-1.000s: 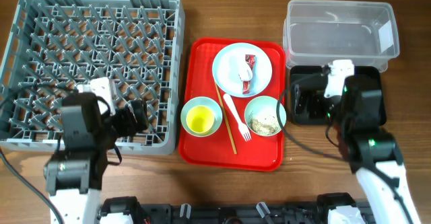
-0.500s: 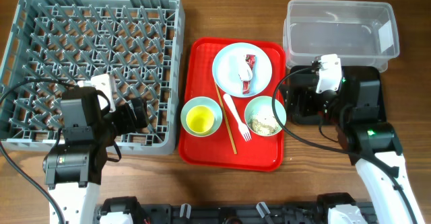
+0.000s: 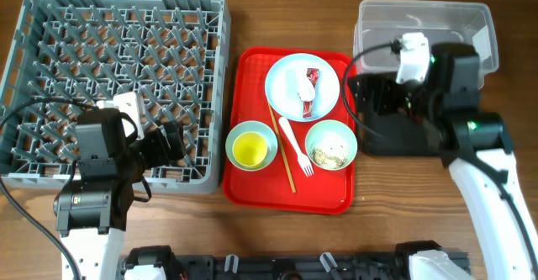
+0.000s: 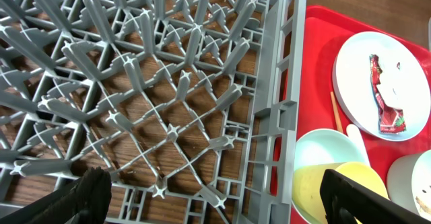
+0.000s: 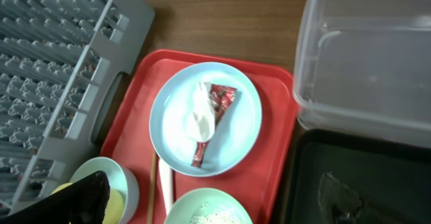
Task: Sort waste into correct bins and load items into the dishwasher rack
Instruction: 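Move the right gripper over the white plate and grasp the tissue, then carry the tissue with the right gripper into the clear bin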
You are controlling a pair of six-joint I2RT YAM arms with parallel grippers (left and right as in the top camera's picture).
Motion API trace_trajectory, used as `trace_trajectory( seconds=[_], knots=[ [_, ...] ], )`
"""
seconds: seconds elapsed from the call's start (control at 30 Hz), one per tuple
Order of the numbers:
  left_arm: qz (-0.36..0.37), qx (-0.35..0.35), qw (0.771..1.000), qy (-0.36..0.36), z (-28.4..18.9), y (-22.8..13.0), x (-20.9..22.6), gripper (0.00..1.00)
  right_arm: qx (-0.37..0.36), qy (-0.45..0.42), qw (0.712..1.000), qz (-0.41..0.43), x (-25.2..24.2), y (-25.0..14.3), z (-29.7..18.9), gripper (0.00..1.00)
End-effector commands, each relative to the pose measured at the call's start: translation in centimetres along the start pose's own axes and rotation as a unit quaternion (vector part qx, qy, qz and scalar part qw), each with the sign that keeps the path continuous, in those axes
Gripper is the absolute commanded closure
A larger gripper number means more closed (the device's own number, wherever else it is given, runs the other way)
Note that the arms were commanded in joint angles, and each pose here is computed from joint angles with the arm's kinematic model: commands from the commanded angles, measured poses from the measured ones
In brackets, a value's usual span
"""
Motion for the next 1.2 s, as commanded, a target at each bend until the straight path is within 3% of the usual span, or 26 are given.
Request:
trace_trajectory(
  seconds=[0.0, 0.17, 0.4, 0.5, 0.77, 0.9, 0.97, 1.17],
  knots=[
    [-0.005, -0.020, 1.000, 0.003, -1.1, 1.9, 0.0, 0.00, -0.002, -0.018, 1.000, -0.019, 1.4, 2.2, 1.0, 0.00],
    [-0.005, -0.020, 1.000, 0.004, -1.2, 4.5, -0.1, 0.00, 0.026, -0.042, 0.998, -0.042, 2.8, 2.8, 4.3, 0.00],
    [-0.010, 0.024, 1.000, 0.004, 0.3, 3.7, 0.1, 0.00, 0.103, -0.075, 0.990, -0.062, 4.0, -1.3, 11.5, 0.04],
    [-0.011, 0.031, 0.999, 0.005, 0.3, 3.4, 0.1, 0.00, 0.122, -0.087, 0.988, -0.046, 4.1, -2.7, 13.8, 0.12],
    [-0.011, 0.033, 0.999, 0.005, 0.3, 3.3, 0.1, 0.00, 0.158, -0.114, 0.981, 0.009, 2.8, -5.6, 18.7, 0.16],
    [-0.011, 0.033, 0.999, 0.005, 0.3, 3.3, 0.1, 0.00, 0.169, -0.120, 0.978, 0.012, 2.2, -6.6, 20.2, 0.30],
    [-0.011, 0.034, 0.999, 0.005, 0.3, 3.3, 0.1, 0.00, 0.177, -0.127, 0.976, 0.025, 1.8, -7.2, 20.8, 0.32],
    [-0.011, 0.038, 0.999, 0.005, 0.3, 3.2, 0.1, 0.00, 0.182, -0.133, 0.974, 0.036, 1.5, -7.7, 21.3, 0.56]
  ],
)
Point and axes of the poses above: each gripper's point midway between its finger pads, its own z axis out along the fingers, its own x axis along the line the jaws close on, y = z × x, the point moved 4 cm from there along -z, back along the fingers, and after that the axes turned 9 degrees about z, right-handed, at the moved point
